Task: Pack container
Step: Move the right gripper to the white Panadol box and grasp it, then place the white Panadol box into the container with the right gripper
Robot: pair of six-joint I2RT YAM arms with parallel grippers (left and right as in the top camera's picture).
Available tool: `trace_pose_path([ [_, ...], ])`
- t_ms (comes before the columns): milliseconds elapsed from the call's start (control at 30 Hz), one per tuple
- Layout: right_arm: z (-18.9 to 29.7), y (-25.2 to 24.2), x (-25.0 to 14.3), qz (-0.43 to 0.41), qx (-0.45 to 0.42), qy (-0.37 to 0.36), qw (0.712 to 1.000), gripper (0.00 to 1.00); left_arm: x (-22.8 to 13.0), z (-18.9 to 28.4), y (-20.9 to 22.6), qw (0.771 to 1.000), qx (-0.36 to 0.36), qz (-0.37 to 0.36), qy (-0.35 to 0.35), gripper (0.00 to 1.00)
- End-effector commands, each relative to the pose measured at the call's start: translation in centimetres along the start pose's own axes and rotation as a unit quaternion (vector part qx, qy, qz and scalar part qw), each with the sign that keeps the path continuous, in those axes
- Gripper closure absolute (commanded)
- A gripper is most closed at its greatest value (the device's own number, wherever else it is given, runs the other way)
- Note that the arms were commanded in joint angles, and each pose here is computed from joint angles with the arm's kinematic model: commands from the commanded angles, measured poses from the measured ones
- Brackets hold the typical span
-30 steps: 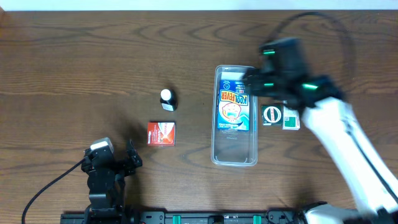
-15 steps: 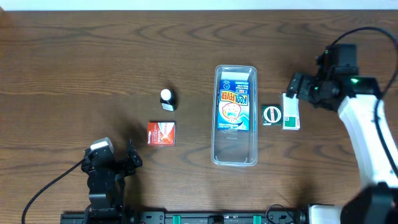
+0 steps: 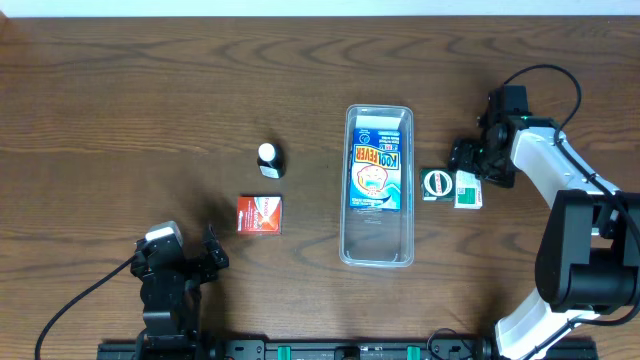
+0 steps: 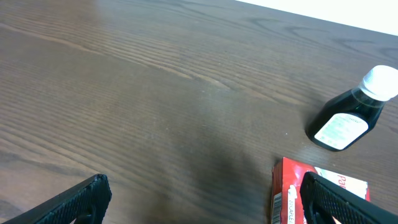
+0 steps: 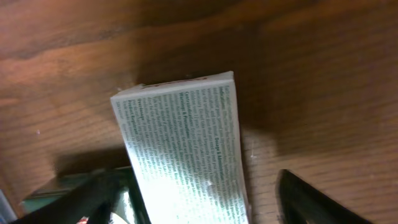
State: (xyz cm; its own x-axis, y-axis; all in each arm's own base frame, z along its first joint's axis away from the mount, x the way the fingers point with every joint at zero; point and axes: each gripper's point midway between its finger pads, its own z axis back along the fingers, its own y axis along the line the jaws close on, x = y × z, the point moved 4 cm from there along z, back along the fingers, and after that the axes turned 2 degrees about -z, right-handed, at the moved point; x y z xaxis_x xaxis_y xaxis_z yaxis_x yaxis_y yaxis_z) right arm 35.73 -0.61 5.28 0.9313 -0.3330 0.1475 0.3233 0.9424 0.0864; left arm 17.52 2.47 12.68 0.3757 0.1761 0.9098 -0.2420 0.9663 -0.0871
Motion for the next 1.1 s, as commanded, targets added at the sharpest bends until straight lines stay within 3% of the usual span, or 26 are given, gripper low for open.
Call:
trace_pose_path([
  [0, -1.8, -1.3, -0.6, -0.004, -0.036, 0.021, 0.999, 0.3, -0.6, -0.3, 0.2, 1.0, 0.007, -0.009, 0.006, 0.02],
  [200, -1.6, -1.8, -0.4, -0.005, -0.055, 0.013, 0.998, 0.51, -0.6, -0.3, 0.2, 1.0, 0.007, -0.009, 0.006, 0.02],
  [267, -1.4, -1.8, -0.3, -0.005, -0.054, 0.011, 0.998, 0.54, -0.6, -0.3, 0.2, 1.0, 0.007, -0.009, 0.006, 0.02],
  [500, 3.7, -1.1, 0.4, -0.003, -0.036, -0.028, 0.999, 0.55, -0.6, -0.3, 0.2, 1.0, 0.007, -0.009, 0.006, 0.02],
  [867, 17.8, 6.2, -2.5, 0.072, 0.119, -0.18, 0.974, 0.54, -0.6, -0.3, 0.2, 1.0, 0.007, -0.009, 0.006, 0.02],
  [1067, 19.2, 12.2, -4.0, 0.124, 0.178, -0.212, 0.953, 0.53, -0.6, -0.3, 0.2, 1.0, 0.007, -0.009, 0.006, 0.02],
])
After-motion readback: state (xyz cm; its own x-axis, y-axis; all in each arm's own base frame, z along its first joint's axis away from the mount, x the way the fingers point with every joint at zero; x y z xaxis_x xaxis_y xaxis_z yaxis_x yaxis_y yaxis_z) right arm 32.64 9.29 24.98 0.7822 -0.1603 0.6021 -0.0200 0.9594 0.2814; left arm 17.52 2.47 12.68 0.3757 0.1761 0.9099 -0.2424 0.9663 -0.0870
